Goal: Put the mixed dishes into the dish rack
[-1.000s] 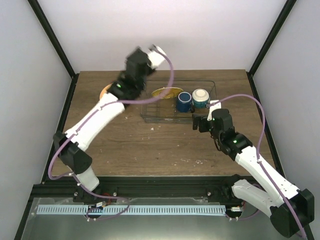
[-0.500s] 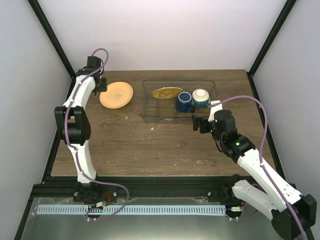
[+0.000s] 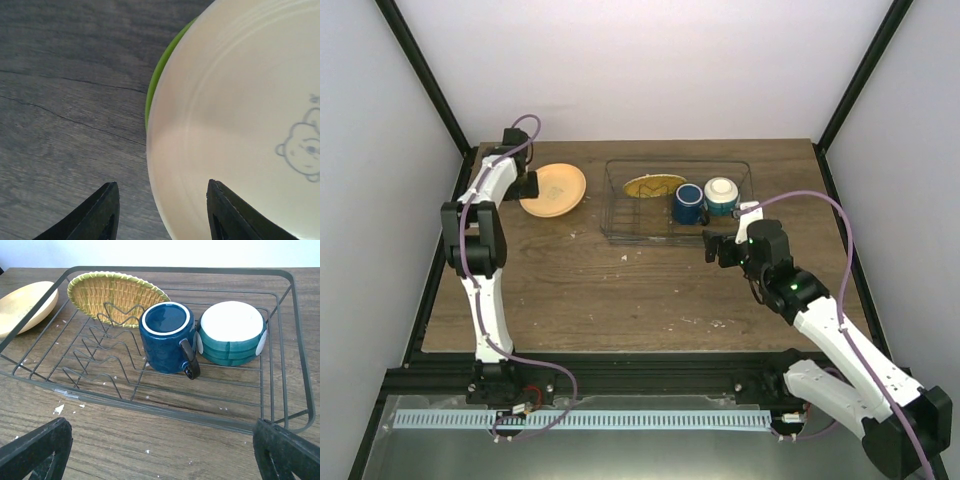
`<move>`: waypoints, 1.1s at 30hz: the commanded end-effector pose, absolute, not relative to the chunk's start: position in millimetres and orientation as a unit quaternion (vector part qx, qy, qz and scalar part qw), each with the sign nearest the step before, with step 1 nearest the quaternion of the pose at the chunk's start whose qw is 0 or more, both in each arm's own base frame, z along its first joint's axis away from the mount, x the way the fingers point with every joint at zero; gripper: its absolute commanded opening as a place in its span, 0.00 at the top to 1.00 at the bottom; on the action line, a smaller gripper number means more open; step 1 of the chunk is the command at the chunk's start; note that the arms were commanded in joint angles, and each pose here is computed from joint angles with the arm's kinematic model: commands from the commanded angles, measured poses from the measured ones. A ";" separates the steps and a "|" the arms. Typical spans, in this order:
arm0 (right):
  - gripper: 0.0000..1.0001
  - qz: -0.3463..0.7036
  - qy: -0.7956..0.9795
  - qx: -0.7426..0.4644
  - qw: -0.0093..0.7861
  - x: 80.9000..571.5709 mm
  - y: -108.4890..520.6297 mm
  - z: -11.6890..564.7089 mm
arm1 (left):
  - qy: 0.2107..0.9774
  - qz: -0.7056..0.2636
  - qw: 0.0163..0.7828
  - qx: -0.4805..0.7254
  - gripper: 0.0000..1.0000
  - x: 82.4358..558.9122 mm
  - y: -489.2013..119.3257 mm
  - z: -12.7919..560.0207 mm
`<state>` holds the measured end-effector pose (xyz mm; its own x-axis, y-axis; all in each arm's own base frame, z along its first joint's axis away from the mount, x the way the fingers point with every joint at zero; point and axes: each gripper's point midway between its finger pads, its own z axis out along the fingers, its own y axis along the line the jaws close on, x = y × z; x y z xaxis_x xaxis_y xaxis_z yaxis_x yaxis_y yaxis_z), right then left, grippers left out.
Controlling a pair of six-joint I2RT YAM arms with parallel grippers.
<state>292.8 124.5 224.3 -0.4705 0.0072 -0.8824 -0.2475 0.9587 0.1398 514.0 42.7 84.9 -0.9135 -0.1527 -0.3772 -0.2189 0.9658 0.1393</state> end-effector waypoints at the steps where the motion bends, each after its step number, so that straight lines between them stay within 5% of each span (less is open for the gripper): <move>1: 0.00 0.123 0.852 -0.072 0.503 293.9 124.2 221.2 | 0.973 0.074 0.183 -0.119 0.50 519.3 55.5 77.7; 17: 0.00 0.119 0.858 -0.075 0.494 298.2 126.7 214.9 | 0.982 0.006 0.159 -0.103 0.55 527.2 38.9 38.5; 28: 0.00 0.116 0.861 -0.075 0.489 299.7 127.2 210.8 | 0.982 0.022 0.163 -0.097 0.96 524.3 44.2 42.7; 33: 0.00 0.116 0.861 -0.076 0.489 299.6 127.2 210.5 | 0.980 0.023 0.173 -0.094 1.00 525.2 44.5 52.3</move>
